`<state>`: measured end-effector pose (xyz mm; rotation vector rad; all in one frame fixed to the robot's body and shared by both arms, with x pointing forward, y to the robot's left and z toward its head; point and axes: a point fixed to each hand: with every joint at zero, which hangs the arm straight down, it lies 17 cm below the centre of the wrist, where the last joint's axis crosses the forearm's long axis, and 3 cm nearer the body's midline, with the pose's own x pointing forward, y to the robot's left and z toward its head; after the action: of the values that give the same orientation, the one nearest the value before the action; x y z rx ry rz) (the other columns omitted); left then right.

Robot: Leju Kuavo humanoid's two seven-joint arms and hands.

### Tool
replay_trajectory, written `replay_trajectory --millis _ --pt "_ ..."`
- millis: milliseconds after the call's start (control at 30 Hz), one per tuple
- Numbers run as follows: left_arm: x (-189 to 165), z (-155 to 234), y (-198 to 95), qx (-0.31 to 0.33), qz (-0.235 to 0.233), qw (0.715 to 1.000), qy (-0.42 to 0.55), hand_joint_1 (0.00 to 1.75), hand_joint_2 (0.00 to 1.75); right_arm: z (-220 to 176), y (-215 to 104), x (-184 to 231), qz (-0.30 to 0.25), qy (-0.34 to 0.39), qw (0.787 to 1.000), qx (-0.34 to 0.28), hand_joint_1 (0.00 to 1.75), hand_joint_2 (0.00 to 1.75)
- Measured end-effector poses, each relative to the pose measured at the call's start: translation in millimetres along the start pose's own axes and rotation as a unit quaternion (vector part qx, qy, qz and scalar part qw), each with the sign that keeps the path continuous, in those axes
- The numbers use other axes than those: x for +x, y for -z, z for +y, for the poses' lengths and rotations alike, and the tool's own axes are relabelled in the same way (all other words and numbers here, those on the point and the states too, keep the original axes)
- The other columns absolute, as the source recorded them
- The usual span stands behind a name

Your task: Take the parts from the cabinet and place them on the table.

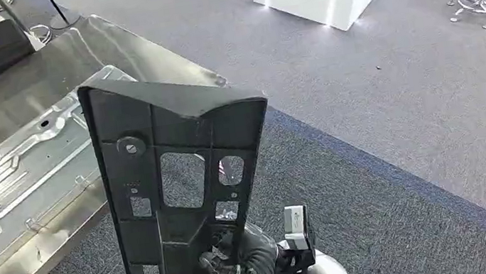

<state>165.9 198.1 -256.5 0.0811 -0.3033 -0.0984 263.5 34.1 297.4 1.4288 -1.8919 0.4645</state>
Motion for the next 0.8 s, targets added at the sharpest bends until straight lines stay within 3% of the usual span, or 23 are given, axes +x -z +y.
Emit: replay_trajectory --millis 800 --pt "6.2 -1.6 -0.3 -0.001 -0.008 1.0 0.002 0.0 1.75 0.5 -3.3 2.4 -0.001 -0.015 1.0 0.006 1.64 1.75"
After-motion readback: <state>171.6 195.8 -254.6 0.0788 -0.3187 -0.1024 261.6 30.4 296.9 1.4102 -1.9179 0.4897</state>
